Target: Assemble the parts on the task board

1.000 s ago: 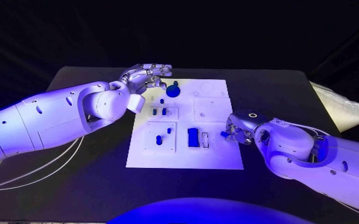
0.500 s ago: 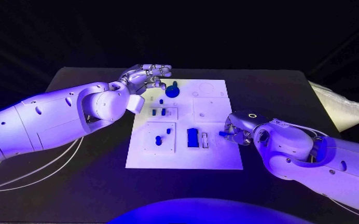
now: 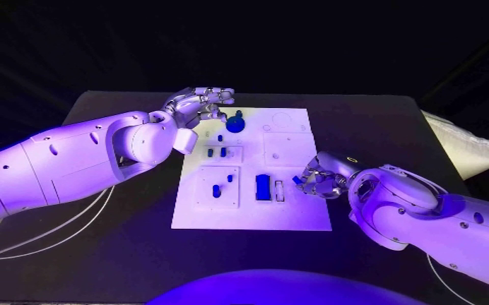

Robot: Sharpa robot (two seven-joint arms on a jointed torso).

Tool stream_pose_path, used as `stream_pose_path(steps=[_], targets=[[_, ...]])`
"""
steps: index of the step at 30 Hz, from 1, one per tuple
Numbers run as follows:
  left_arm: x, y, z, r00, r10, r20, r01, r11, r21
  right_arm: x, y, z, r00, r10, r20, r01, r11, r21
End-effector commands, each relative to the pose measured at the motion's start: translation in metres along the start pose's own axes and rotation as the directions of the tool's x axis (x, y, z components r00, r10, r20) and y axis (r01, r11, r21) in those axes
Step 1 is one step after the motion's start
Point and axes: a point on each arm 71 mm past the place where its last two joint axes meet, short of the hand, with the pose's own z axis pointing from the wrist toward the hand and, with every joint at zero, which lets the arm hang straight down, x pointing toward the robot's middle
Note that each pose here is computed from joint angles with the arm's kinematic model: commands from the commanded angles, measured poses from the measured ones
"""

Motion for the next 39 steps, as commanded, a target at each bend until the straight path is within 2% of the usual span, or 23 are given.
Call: stream_pose_path(steps=[1,17,33,39], targets=[[0.0031,-0.0004,0.0003,1.000,-0.003,-0.022,0.003,1.000,0.004,0.003,0.002,0.000,0.989,0.148,-0.032,-0.147,0.989,0.024],[0.0051,0.0001,0.0012,1.000,-0.005,-0.028,0.005,1.000,0.002,0.019,0.019,0.012,0.974,0.175,-0.141,-0.172,0.985,0.033],[0.0058,0.0002,0.0012,1.000,-0.002,-0.031,0.002,1.000,0.001,0.024,0.021,0.015,0.971,0.134,-0.196,-0.128,0.991,0.042],[0.0058,0.0003,0.0011,0.999,0.000,-0.032,0.000,1.000,0.000,0.023,0.021,0.016,0.976,0.125,-0.178,-0.120,0.992,0.040]])
